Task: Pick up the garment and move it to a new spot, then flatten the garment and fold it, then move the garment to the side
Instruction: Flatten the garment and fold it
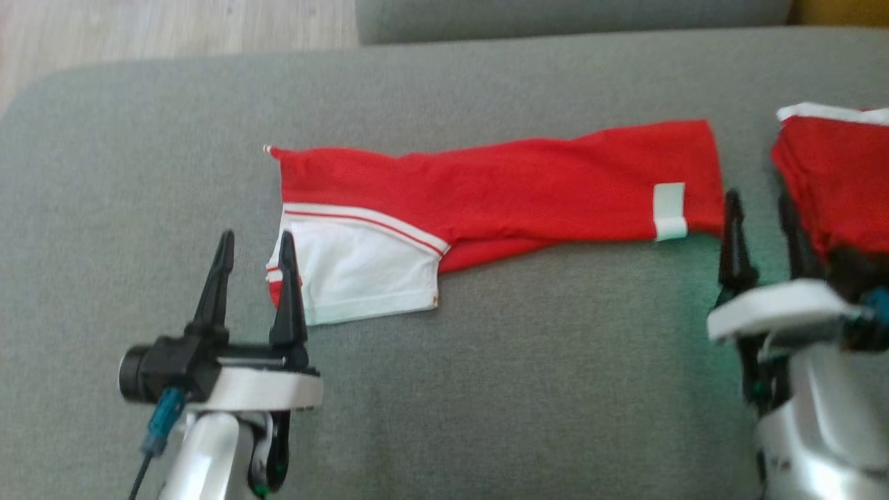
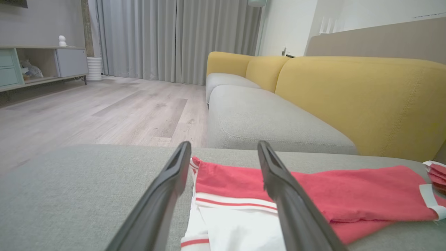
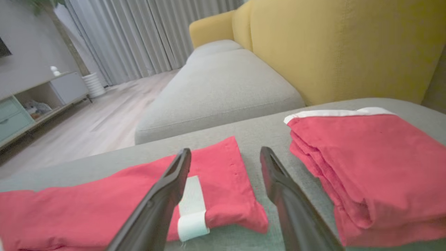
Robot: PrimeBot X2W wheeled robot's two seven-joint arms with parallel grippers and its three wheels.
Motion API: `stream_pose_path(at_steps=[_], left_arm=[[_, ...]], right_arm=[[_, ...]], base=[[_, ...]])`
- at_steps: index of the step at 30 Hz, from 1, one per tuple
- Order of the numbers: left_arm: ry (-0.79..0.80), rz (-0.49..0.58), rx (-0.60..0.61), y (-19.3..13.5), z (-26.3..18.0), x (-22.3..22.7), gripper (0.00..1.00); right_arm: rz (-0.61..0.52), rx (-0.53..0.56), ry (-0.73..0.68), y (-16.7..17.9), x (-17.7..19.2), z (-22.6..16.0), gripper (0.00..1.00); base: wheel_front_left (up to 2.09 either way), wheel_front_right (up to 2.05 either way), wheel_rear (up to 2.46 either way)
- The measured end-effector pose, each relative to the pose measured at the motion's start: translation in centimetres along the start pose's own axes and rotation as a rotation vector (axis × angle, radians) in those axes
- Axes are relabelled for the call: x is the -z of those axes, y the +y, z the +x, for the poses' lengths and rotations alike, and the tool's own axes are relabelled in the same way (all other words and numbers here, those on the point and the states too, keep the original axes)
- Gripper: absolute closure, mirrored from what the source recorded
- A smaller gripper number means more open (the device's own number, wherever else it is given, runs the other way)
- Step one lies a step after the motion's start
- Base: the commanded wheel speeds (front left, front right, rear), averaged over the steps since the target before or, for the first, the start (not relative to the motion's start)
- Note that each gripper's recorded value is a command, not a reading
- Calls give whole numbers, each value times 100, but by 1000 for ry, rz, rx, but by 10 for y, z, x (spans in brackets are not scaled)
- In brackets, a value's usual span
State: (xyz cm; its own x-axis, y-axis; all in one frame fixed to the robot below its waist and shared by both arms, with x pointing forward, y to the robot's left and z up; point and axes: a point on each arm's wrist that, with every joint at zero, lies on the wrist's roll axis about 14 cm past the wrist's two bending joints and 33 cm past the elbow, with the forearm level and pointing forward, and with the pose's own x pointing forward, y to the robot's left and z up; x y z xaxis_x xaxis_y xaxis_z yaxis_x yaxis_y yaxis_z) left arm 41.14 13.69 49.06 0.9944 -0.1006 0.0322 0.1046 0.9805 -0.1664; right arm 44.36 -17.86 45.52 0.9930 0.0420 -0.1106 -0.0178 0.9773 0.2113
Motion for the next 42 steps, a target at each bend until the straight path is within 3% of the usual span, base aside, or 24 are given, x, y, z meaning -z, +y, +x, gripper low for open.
stream_pose_path(at_steps=[5,10,17,18,19,27,35,42], left_arm=[[15,5,1,4,10,7,0],[48,10,-14,13,12,20,0],[47,31,-22,20,16,19,0],[48,31,-22,21,16,19,0],[49,31,-23,22,15,20,0],[26,44,-19,20,15,11,0],[-16,39,16,6,11,-5,0],[-43,36,30,-2,-3,-17,0]], right_arm=[[-11,49,97,-14,17,27,0],[-12,99,304,-25,67,42,0],[-25,81,373,-16,84,58,0],[-26,78,379,-15,84,59,20],[-28,75,383,-13,84,60,100],[-83,89,339,-23,71,53,100],[-166,209,214,-85,18,35,100],[-149,122,130,-44,-7,33,100]], base=[[0,0,0],[0,0,0],[0,0,0],[0,0,0],[0,0,0],[0,0,0],[0,0,0],[0,0,0]])
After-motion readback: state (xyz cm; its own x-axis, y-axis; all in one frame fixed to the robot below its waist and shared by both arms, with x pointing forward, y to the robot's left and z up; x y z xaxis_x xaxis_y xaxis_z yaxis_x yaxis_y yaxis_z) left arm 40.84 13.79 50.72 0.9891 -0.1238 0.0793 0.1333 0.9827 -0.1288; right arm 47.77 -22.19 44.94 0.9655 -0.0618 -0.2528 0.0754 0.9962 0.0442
